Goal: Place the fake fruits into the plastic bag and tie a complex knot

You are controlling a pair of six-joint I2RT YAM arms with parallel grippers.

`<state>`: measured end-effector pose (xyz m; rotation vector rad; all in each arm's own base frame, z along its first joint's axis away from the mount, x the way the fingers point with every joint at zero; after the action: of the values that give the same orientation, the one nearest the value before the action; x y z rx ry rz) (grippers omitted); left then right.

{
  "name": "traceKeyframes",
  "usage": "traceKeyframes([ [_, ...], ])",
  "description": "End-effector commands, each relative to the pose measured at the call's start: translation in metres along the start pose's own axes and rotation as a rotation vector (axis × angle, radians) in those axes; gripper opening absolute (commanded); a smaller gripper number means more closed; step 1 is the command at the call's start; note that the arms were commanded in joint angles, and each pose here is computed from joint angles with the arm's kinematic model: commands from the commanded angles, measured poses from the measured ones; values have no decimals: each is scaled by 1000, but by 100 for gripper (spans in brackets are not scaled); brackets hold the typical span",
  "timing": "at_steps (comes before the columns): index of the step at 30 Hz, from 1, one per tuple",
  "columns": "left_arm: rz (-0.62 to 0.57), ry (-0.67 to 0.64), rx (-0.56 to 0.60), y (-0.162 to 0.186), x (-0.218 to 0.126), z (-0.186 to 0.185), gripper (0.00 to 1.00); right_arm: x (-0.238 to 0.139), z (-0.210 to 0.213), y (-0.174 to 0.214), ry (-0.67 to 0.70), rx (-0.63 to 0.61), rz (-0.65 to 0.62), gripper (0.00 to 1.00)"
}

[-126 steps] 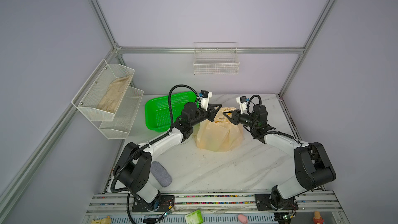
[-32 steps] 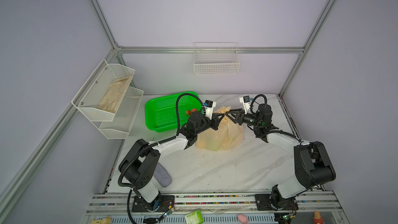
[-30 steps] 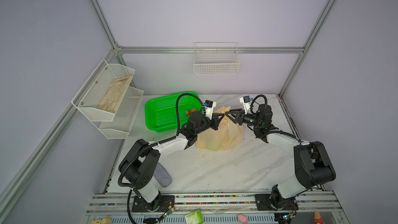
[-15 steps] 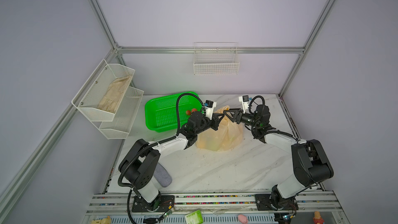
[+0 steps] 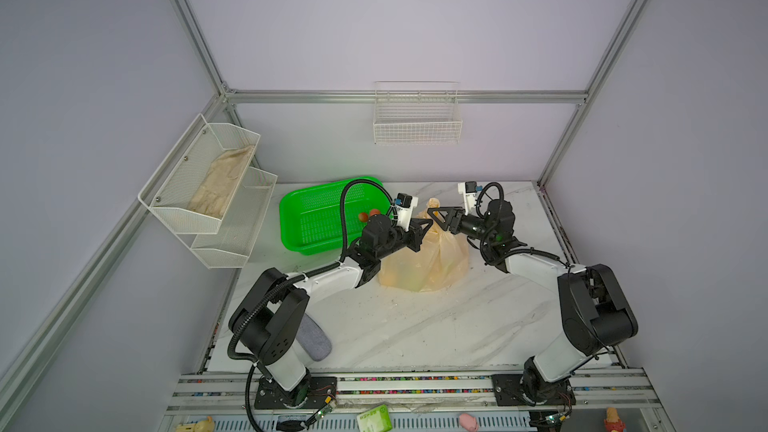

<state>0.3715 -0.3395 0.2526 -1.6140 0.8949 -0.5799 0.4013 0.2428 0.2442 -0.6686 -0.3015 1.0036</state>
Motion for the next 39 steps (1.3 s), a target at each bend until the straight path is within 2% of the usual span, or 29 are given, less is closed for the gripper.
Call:
traceKeyframes([
  [1,7,19,32,7,-1,-3,0,8,4,0,-11,7,15,57],
  [7,19,12,43,10,-1,-1,0,14,6,6,-23,12,41,58],
  [10,25,4,47,12,-1,0,0,17,5,7,-31,12,56,53],
  [14,35,-18,58,14,-3,3,0,19,7,8,-48,11,68,29],
  [20,60,-81,111,18,-7,13,2,17,16,2,-64,-30,57,0],
  [26,91,-131,212,16,-16,20,18,9,35,-12,-78,-131,9,0],
  [31,52,-67,230,-3,-31,9,42,6,43,-15,-97,-233,7,0],
  [39,-28,36,206,-44,-61,5,58,2,52,-15,-142,-375,26,0],
])
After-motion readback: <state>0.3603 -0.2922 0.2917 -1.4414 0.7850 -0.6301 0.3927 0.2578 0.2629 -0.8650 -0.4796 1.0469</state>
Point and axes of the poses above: each gripper's point midway between its finger pads, its own x axis out along the fingers, its own z axis along the line the jaws close on, y = z × x, the point moved 1 cm from there along -x, back along the fingers, and after that the axes turned 9 degrees about x, right-handed, at the moved point
